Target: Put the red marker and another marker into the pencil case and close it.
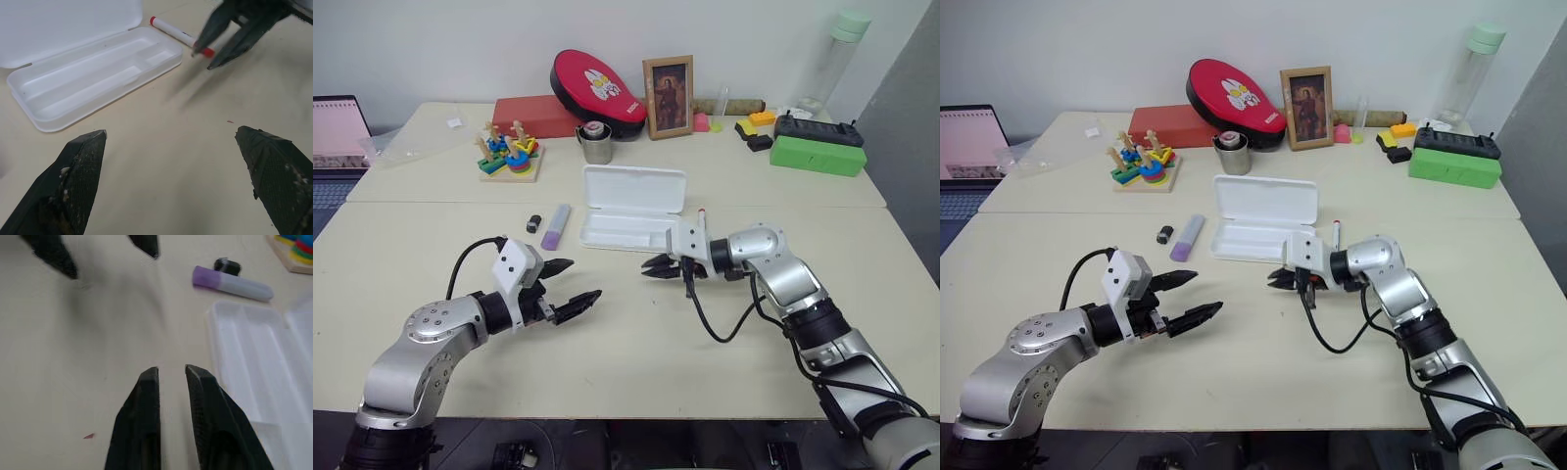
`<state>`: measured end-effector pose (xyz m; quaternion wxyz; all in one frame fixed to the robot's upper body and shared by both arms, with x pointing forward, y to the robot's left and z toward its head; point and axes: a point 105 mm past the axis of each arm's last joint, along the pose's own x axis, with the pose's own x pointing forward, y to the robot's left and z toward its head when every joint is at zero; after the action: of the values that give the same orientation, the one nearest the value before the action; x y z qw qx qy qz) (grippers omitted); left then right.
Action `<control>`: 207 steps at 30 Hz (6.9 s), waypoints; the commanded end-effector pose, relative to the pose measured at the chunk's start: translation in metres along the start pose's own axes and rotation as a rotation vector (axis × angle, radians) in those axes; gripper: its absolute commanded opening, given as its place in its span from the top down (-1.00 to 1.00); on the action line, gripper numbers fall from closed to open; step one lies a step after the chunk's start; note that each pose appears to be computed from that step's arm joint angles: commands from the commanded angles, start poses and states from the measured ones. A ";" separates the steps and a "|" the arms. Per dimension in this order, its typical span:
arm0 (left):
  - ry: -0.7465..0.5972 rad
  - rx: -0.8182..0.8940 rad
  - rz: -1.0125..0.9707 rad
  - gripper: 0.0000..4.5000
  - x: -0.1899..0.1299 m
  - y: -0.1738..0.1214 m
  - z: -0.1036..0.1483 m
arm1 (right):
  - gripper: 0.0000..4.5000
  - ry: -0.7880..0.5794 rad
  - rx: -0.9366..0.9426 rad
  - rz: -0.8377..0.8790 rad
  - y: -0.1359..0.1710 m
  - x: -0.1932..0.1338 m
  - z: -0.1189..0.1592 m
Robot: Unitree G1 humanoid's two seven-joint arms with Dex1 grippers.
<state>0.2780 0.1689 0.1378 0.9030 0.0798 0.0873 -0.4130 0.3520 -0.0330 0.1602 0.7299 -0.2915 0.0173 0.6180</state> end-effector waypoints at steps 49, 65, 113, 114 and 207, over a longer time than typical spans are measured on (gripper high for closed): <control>-0.021 0.056 0.031 -1.00 -0.022 -0.011 0.021 | 0.98 0.125 -0.049 0.254 0.048 0.008 -0.017; -0.021 0.060 -0.013 -1.00 -0.013 -0.017 0.025 | 0.27 0.141 0.050 0.173 0.066 0.017 -0.023; -0.284 0.185 -0.168 -1.00 0.096 -0.059 0.079 | 0.88 0.308 0.816 -1.035 -0.005 -0.065 -0.097; -0.283 0.185 -0.168 -1.00 0.096 -0.058 0.079 | 0.88 0.301 0.813 -1.039 -0.007 -0.066 -0.096; 0.168 -0.152 0.426 -1.00 0.026 0.106 -0.028 | -0.97 -0.455 0.000 -0.230 -0.030 -0.023 0.135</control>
<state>0.3684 0.2280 0.1053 0.9612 0.0532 0.1886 -0.1944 0.3357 0.0061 0.2810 0.7872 -0.1435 -0.1548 0.5794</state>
